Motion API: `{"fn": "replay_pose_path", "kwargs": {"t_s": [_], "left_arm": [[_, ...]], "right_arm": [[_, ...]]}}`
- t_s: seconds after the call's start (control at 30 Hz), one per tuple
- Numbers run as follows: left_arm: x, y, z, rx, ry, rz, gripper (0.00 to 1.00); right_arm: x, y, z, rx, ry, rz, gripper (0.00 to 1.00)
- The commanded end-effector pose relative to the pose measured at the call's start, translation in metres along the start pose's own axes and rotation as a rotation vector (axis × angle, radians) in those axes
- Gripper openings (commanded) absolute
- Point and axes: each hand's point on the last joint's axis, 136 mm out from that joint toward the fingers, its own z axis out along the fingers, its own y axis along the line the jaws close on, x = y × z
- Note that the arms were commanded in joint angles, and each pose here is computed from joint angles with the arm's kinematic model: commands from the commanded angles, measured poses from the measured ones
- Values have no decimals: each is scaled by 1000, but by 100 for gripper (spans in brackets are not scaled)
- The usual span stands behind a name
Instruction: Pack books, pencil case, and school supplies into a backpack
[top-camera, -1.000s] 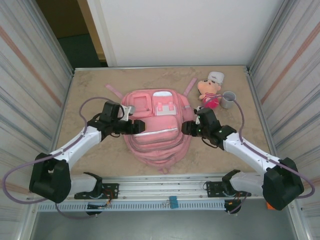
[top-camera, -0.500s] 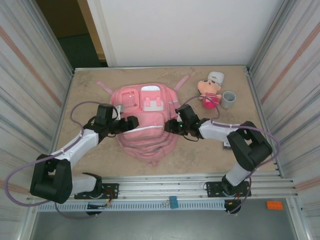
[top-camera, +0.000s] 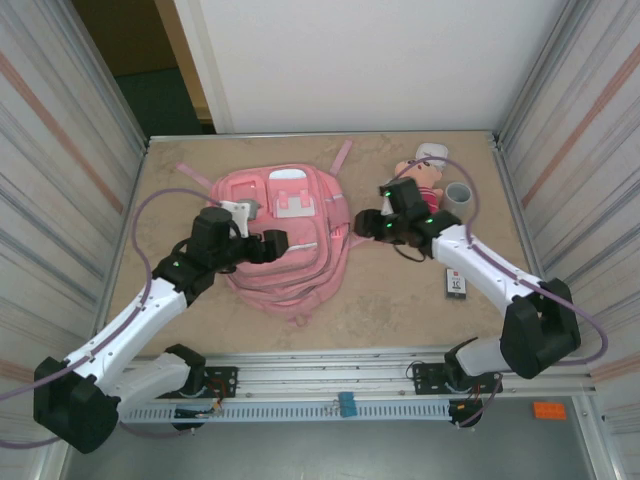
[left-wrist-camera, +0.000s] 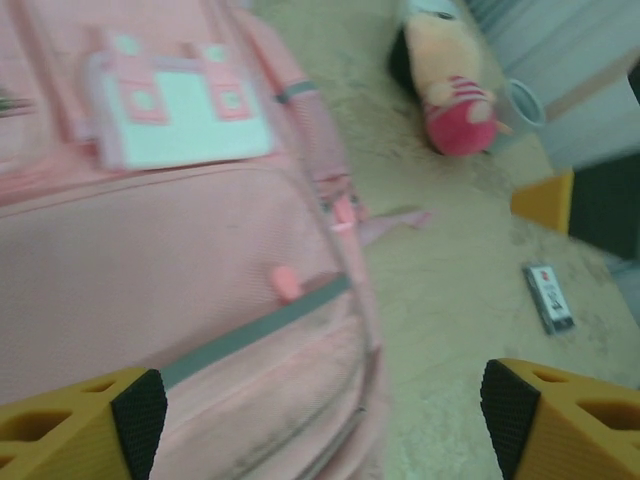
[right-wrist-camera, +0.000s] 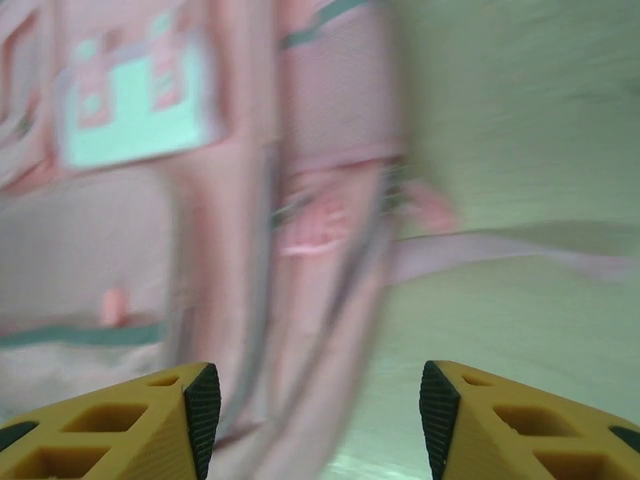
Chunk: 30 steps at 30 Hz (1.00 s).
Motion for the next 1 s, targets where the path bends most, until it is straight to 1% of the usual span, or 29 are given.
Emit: {"fn": "replay_pose_path", "kwargs": {"t_s": [0.0,0.07,0.13,0.2,0.27,0.37,0.47,0.57,0.73,0.83,0.97], "left_arm": [[-1,-5,16,-18,-18,26,84],[6,-9,25,-13,29,20,84],[12,-11,32,-4,51,6,85],[14,-14,37,20,53,-10,85],[14,-15,38,27,47,-14,85],[15,-16,37,27,48,-5,85],[18,-13,38,19,50,-3,85],[23,-12,41,25,65,-9,86],[26,-12,44,30,77,-12,86],[24,-12,45,31,67,-9,86],[22,-13,45,32,64,-8,86]], "right_arm": [[38,-92,-29,311,184,64,56],[45,-133,-42,386,204,183,57],[55,-162,-47,380,211,301,58],[59,-191,-54,371,185,419,59],[60,-216,-61,369,148,500,59],[57,-234,-65,334,109,560,59],[52,-237,-59,314,93,560,59],[56,-238,-46,304,106,559,59],[75,-241,-21,296,175,574,58],[84,-235,-6,270,216,573,57],[87,-215,11,243,257,530,57]]}}
